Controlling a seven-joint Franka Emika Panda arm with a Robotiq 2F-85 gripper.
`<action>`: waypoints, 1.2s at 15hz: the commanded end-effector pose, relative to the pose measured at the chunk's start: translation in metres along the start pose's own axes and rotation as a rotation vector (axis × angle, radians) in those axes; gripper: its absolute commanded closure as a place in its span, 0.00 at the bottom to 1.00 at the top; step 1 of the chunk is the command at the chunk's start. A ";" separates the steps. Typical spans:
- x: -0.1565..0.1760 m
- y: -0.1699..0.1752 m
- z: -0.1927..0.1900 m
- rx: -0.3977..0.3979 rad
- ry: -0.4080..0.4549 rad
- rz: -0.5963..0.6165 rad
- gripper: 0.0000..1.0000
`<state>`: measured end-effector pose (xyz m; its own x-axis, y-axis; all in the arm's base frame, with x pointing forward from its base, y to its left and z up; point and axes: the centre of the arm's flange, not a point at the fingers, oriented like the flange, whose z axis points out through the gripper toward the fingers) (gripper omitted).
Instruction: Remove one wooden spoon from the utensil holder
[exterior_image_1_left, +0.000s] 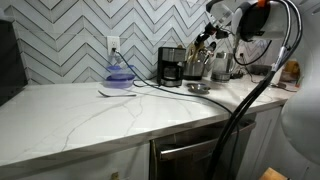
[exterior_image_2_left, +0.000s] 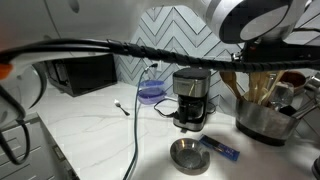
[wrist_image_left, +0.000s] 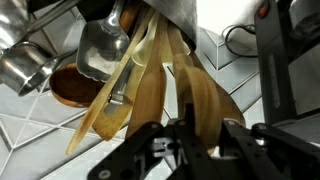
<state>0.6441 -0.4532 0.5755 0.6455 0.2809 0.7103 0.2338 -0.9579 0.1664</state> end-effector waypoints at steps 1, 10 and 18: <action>0.012 0.019 0.000 0.014 -0.003 -0.014 0.96; 0.038 0.004 -0.044 0.006 -0.032 0.007 0.96; 0.071 -0.015 -0.110 -0.039 -0.026 0.074 0.96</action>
<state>0.6134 -0.4275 0.6727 0.6558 0.2285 0.7195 0.1810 -0.9729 0.1440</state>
